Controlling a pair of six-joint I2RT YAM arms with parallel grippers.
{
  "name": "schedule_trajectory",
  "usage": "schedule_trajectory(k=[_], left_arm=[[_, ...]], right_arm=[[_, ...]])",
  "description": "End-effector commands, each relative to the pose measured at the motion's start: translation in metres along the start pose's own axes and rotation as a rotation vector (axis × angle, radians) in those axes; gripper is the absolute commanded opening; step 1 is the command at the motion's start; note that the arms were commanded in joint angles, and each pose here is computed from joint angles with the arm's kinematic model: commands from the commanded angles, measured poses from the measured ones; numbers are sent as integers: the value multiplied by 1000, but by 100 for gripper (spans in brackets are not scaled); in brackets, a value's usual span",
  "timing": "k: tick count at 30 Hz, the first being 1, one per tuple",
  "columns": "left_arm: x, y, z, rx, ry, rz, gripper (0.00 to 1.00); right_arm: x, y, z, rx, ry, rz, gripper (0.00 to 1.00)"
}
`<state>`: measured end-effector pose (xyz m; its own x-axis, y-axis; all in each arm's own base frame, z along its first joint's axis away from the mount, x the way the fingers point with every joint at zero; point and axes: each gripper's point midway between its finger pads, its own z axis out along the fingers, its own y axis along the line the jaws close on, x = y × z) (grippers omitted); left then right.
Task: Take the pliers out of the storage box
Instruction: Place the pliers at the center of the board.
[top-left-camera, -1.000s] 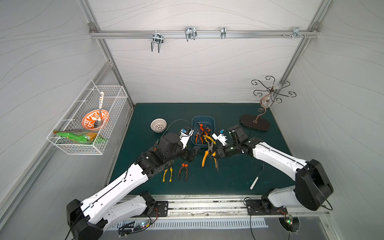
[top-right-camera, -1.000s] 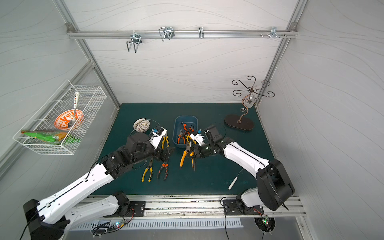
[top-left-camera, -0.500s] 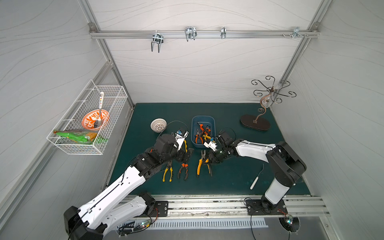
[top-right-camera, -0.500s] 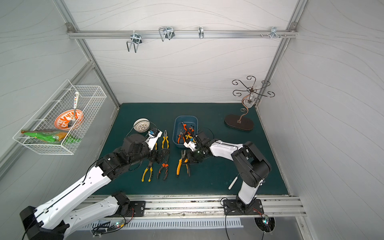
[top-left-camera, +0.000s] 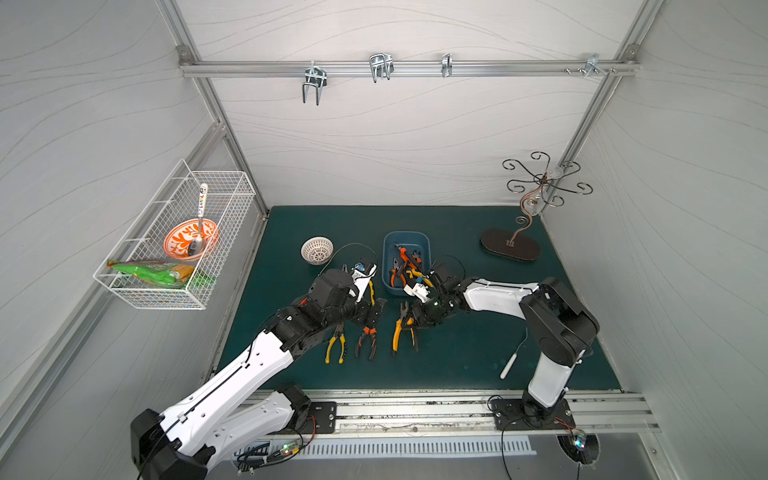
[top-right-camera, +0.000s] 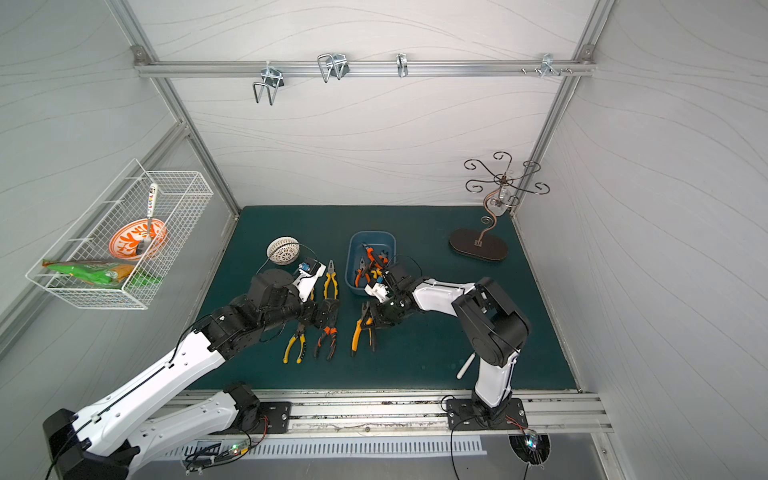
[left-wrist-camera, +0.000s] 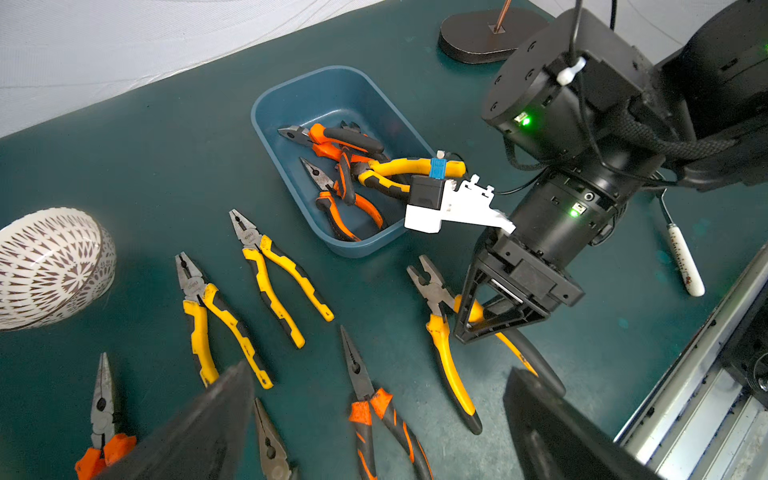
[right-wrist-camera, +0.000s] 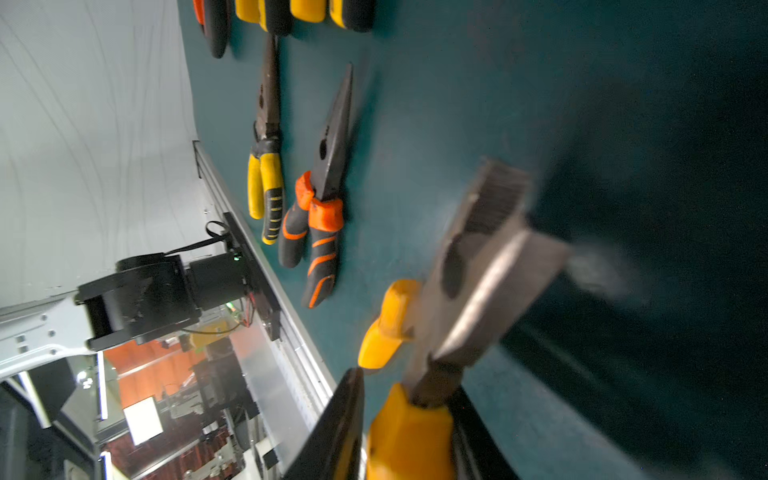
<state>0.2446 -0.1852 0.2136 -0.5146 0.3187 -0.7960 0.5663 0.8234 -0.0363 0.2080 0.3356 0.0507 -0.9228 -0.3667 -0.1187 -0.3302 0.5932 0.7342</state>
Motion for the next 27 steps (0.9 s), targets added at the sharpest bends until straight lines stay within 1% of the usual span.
schedule_trajectory(k=[1, 8, 11, 14, 17, 19, 22, 27], left_arm=[[-11, 1, 0, -4, -41, 0, 100], [-7, 3, 1, -10, -32, -2, 100], [-6, 3, 2, -11, -32, -5, 100], [-6, 3, 3, -8, -33, -9, 100], [-6, 2, 4, -4, -31, -8, 100], [-6, 3, 5, -6, -30, -10, 100], [-5, 2, 6, -2, -33, -15, 100], [-5, 2, 6, 0, -27, -17, 100]], right_arm=[[1, -14, 1, 67, -7, 37, 35], [7, -32, -7, 188, -28, 47, 44], [11, -32, -11, 195, -26, 46, 48], [14, -29, -14, 199, -31, 37, 50], [17, -28, -16, 230, -31, 24, 54], [19, -30, -15, 250, -33, 18, 58], [20, -31, -8, 254, -22, 12, 60], [14, -22, 4, 232, -10, -10, 58]])
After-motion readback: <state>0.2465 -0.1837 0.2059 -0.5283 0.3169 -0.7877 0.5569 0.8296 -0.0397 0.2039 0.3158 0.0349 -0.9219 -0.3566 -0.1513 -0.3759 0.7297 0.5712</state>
